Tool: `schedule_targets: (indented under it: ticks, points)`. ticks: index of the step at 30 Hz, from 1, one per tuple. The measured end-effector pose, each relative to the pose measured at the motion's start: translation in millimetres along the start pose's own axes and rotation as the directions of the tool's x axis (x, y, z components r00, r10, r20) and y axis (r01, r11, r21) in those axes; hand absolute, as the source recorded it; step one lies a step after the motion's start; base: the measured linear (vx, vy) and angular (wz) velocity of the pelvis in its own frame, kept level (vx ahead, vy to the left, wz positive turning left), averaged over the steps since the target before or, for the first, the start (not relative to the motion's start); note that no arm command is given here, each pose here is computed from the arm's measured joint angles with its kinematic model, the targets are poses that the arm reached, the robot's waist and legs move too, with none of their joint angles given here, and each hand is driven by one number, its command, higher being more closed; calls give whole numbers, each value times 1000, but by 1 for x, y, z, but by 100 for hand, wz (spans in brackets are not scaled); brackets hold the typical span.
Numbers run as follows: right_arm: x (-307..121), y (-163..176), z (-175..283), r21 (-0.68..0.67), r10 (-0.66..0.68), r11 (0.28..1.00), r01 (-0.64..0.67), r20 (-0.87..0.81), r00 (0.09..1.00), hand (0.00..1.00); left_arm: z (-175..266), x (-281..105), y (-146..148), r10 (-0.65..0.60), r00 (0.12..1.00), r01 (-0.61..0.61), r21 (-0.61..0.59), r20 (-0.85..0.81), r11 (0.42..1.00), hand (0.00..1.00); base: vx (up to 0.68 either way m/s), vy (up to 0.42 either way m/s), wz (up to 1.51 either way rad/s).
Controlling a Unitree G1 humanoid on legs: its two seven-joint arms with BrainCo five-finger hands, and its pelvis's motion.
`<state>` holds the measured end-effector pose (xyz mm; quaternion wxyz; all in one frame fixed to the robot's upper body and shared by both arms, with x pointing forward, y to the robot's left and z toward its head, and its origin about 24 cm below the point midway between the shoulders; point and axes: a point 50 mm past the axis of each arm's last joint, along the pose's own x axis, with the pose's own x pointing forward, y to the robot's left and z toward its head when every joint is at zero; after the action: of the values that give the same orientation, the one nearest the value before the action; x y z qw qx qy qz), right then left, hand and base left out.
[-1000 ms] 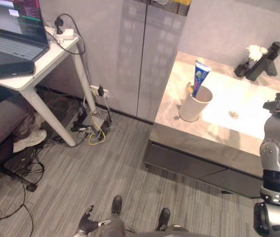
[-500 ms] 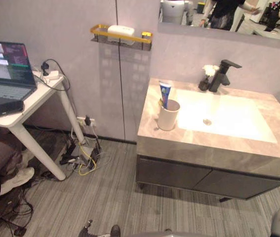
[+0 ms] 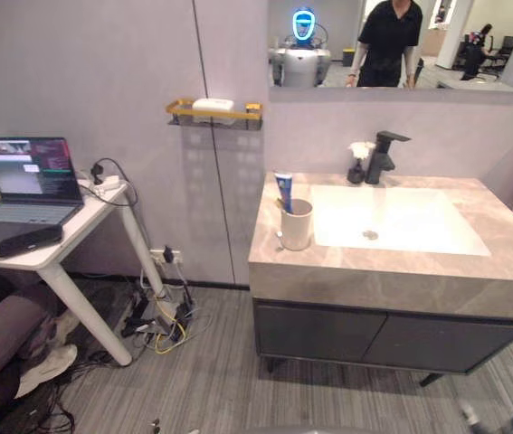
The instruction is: Organize washtable
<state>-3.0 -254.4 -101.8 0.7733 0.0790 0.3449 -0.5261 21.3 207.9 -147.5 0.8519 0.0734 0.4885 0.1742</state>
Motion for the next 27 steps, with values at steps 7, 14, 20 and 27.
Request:
schedule_targets:
  ticks: [7,14,20,27]
  points:
    - [-30,-38,-104,-165,-142,984,69,-487,862,0,-16,-1,2,13,997,-16,-35,-82,999,0,37,-22,11]
    - [-25,-29,-106,-210,-104,978,-4,-502,859,0,-21,-2,4,18,995,-21,-26,-99,999,0,82,-22,15]
    - [-12,3,-92,-215,-13,972,-93,-447,894,0,-15,1,9,29,997,-29,-1,-68,1000,0,93,-17,8]
    - [-2,48,-62,-230,167,942,-245,-310,936,0,81,-10,-31,-96,932,127,-67,349,990,0,11,-16,5]
